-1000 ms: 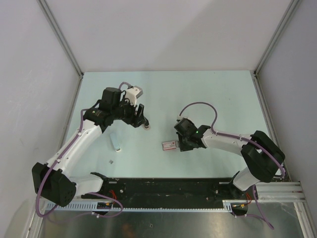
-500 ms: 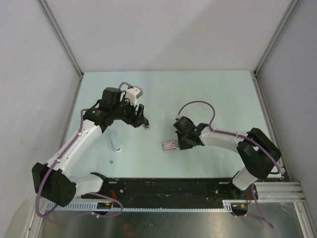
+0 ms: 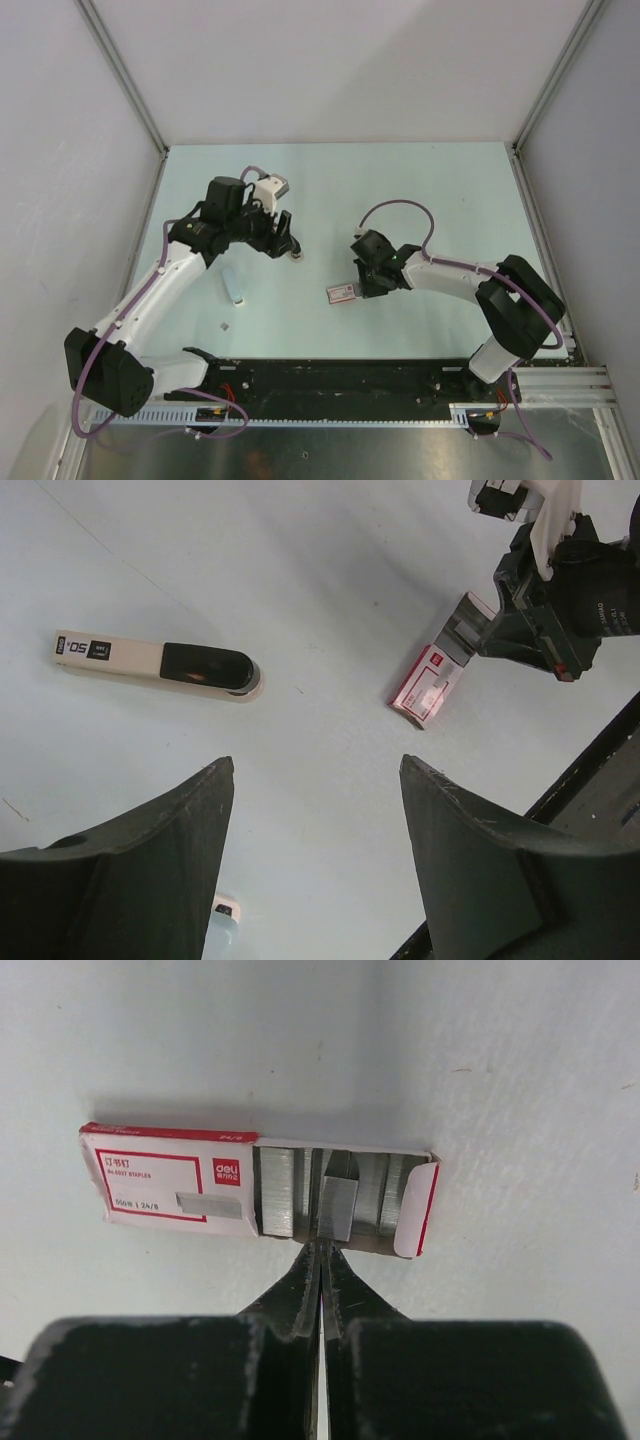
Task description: Unload the staples from the stapler
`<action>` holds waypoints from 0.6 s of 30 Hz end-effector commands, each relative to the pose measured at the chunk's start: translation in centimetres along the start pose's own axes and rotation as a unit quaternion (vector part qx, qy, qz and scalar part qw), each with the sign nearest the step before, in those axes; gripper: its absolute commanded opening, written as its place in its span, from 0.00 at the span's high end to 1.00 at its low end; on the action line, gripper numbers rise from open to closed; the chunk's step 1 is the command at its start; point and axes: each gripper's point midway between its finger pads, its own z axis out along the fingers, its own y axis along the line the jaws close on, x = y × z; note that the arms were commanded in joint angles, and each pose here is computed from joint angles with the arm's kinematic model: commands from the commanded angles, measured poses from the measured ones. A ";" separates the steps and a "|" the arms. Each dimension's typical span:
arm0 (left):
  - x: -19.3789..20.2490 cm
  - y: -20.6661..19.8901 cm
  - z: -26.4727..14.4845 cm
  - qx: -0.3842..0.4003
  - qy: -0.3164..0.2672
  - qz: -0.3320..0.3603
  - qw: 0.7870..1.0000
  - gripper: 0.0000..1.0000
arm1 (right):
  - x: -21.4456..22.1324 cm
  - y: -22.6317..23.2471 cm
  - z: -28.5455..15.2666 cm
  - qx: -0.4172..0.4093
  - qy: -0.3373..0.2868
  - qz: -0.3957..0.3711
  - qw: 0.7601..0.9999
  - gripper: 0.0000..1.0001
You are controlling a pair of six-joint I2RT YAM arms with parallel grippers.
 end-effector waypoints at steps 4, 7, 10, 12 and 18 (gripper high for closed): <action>-0.3 -1.7 0.2 0.028 -0.001 0.053 0.998 0.27 | -3.2 2.8 -4.7 -0.068 -0.061 -0.004 0.996 0.98; -0.1 -2.3 0.8 0.034 0.008 0.070 0.997 0.27 | -4.7 2.6 -6.8 -0.091 -0.089 0.013 0.992 0.93; 0.6 -3.3 1.8 0.050 0.025 0.093 0.994 0.26 | -5.7 1.1 -7.5 -0.092 -0.096 0.036 0.990 0.84; 1.7 -4.0 2.8 0.066 0.044 0.112 0.990 0.26 | -5.7 -0.3 -6.9 -0.081 -0.086 0.052 0.992 0.81; 6.7 -5.0 5.9 0.101 0.120 0.186 0.970 0.25 | -4.4 -2.8 -4.3 -0.107 -0.048 0.124 0.985 0.77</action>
